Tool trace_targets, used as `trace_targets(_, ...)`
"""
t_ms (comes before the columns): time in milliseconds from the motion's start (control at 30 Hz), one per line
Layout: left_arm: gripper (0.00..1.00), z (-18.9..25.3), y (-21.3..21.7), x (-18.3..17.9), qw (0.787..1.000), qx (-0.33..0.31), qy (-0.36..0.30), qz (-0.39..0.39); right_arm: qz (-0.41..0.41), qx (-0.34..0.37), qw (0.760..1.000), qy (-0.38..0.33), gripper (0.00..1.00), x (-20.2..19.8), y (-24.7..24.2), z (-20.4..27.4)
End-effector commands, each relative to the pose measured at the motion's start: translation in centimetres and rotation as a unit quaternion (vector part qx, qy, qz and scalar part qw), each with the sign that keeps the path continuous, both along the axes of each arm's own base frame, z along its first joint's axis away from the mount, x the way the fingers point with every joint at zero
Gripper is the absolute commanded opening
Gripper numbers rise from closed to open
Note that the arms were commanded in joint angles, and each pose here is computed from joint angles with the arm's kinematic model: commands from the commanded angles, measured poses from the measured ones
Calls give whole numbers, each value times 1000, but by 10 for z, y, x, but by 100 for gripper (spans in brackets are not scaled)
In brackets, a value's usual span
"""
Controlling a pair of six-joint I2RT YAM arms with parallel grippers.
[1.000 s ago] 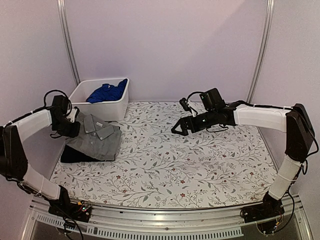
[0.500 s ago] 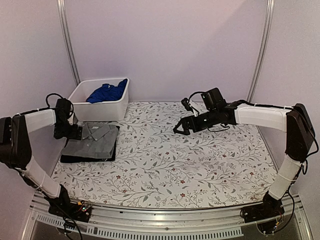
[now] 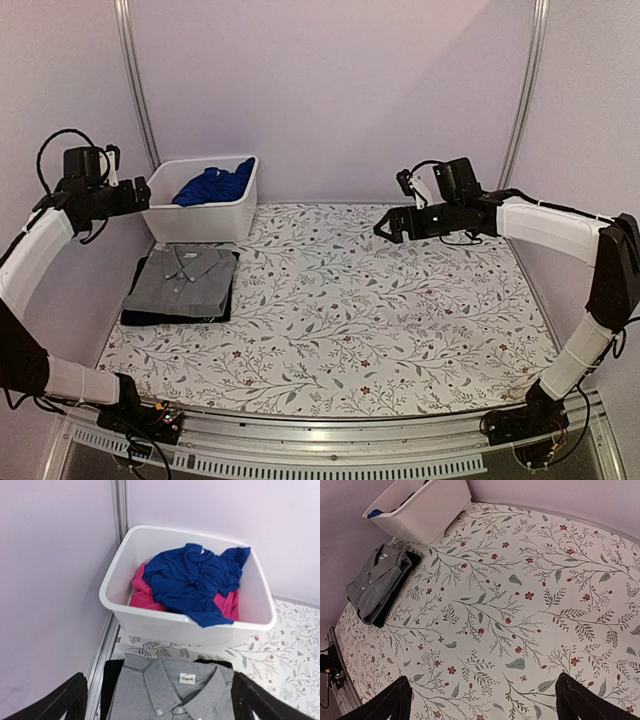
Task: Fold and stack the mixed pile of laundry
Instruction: Reset both arms
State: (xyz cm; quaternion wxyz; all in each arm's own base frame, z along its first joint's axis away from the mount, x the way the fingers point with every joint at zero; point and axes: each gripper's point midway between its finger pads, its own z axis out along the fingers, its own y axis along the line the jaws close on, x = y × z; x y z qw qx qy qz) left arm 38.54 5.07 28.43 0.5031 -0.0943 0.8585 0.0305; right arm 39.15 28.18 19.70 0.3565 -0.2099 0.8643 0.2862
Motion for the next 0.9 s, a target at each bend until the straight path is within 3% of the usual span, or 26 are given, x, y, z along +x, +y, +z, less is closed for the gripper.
trace_targets(0,100,38,-14,18,998,-55,-34,-26,-80,1,995,-52,99,21,-40,44)
trace_targets(100,100,48,-28,33,996,-70,-22,-49,-120,10,991,-59,99,29,-66,58)
trace_targets(233,100,40,-79,49,992,-56,-4,-115,-132,30,989,-58,99,28,-91,70)
trace_targets(467,100,-19,-192,69,975,-61,64,-201,-126,25,992,-6,99,0,-104,36)
trace_targets(700,100,-93,-299,30,935,-91,144,-312,-99,65,989,85,99,-49,-97,-19)
trace_targets(867,100,-130,-338,-1,917,-114,171,-342,-89,97,982,135,99,-73,-91,-48)
